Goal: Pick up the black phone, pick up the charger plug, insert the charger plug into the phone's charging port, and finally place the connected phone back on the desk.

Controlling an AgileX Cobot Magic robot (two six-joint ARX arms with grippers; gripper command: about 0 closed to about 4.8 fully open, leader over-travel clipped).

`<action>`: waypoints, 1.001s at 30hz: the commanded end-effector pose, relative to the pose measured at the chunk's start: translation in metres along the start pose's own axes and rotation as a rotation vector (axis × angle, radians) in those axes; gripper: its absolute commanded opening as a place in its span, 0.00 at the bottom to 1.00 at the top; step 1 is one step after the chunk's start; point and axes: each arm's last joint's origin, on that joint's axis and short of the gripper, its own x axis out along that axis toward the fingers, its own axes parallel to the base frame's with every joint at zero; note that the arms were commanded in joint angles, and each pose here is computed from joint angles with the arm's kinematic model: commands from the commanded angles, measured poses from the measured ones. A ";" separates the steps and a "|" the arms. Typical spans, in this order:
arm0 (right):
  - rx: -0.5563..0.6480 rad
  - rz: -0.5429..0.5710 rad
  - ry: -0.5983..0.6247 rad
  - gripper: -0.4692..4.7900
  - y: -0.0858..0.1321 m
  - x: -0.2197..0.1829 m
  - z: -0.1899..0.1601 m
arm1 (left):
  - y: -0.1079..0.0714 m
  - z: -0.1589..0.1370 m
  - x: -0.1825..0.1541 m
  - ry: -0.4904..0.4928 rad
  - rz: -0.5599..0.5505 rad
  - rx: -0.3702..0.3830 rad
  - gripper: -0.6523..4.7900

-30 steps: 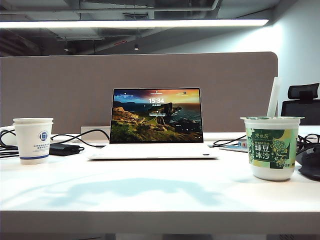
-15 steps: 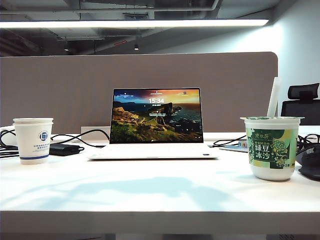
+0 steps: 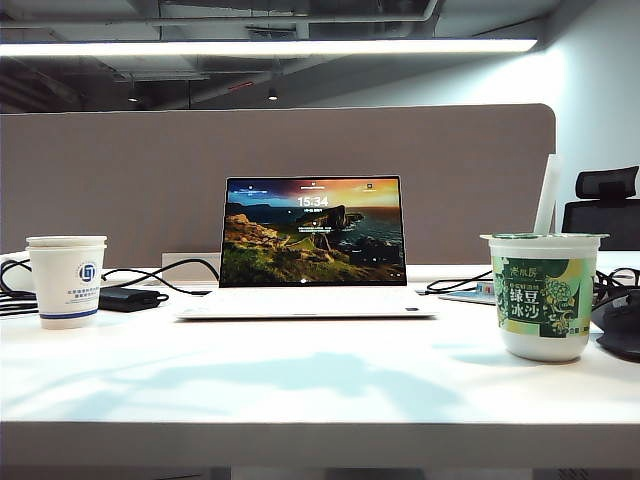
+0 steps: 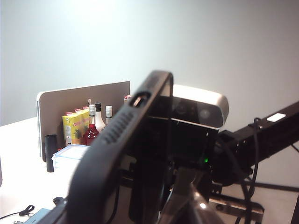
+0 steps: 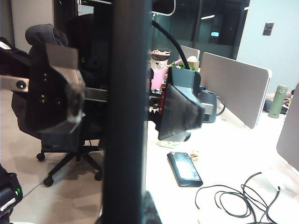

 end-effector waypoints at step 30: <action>-0.025 0.014 -0.066 0.09 -0.002 0.010 0.001 | -0.002 0.008 0.000 -0.055 0.012 -0.013 0.68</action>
